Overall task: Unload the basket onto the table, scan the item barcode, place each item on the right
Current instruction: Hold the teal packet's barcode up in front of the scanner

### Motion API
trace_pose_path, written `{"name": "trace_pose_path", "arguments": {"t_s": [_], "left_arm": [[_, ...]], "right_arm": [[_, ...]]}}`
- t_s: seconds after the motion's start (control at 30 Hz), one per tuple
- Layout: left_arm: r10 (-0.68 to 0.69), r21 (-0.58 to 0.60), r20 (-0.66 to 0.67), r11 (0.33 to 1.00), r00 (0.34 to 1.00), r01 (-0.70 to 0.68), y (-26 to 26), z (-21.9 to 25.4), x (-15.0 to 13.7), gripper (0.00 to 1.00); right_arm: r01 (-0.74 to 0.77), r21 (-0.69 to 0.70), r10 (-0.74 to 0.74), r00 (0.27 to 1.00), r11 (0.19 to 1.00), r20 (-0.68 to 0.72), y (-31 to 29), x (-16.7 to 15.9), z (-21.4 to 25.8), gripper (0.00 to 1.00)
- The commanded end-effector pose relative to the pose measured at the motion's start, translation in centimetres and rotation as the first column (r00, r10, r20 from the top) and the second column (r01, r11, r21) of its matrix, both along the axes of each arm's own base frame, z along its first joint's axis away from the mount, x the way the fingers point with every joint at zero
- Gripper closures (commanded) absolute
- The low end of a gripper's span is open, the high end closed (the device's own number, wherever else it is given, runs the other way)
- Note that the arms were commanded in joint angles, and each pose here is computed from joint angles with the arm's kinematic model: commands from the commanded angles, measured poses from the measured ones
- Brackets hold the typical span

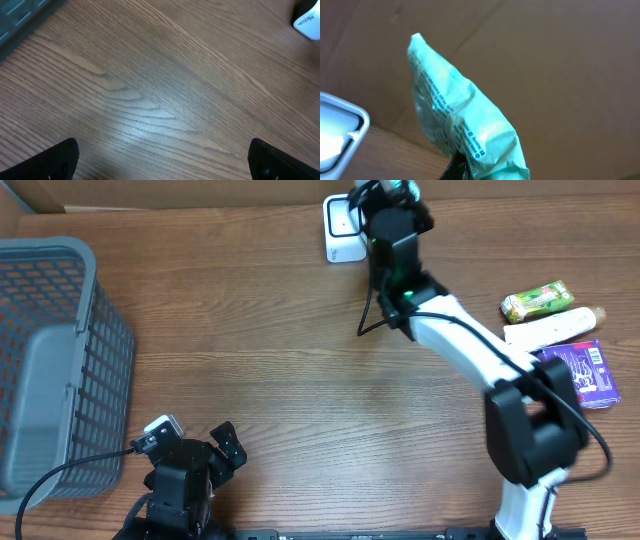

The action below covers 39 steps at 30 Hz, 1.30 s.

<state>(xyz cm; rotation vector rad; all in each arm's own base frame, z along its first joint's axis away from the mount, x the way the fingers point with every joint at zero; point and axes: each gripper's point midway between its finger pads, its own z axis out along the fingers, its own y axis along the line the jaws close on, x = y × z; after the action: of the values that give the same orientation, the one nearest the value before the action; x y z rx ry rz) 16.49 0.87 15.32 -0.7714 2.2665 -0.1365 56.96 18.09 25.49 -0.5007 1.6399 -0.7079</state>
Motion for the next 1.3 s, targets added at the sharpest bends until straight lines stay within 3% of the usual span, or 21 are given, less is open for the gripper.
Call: {"name": "trace_pose_path", "arguments": {"t_s": [0.0, 0.37, 0.53, 0.8, 1.27], "left_arm": [[0.011, -0.004, 0.003, 1.000, 1.000, -0.011, 0.1, -0.1, -0.1, 0.01], [0.011, -0.004, 0.003, 1.000, 1.000, -0.011, 0.1, -0.1, -0.1, 0.00], [0.011, -0.004, 0.003, 1.000, 1.000, -0.011, 0.1, -0.1, -0.1, 0.00], [0.011, -0.004, 0.003, 1.000, 1.000, -0.011, 0.1, -0.1, -0.1, 0.00], [0.011, -0.004, 0.003, 1.000, 1.000, -0.011, 0.1, -0.1, -0.1, 0.01]], "right_arm": [[0.000, -0.214, 0.002, 1.000, 0.977, 0.012, 0.9, 0.7, -0.5, 0.96], [-0.138, -0.221, 0.145, 0.989, 0.965, 0.015, 4.0, 2.3, -4.5, 0.96], [-0.195, -0.324, 0.196, 0.980, 0.926, -0.030, 4.9, 2.8, -7.3, 0.96], [-0.146, -0.485, 0.209, 0.975, 0.862, 0.080, 4.9, 3.6, -7.9, 0.96], [-0.160, -0.513, 0.192, 0.981, 0.843, 0.011, 3.4, 4.4, -10.0, 0.96]]}}
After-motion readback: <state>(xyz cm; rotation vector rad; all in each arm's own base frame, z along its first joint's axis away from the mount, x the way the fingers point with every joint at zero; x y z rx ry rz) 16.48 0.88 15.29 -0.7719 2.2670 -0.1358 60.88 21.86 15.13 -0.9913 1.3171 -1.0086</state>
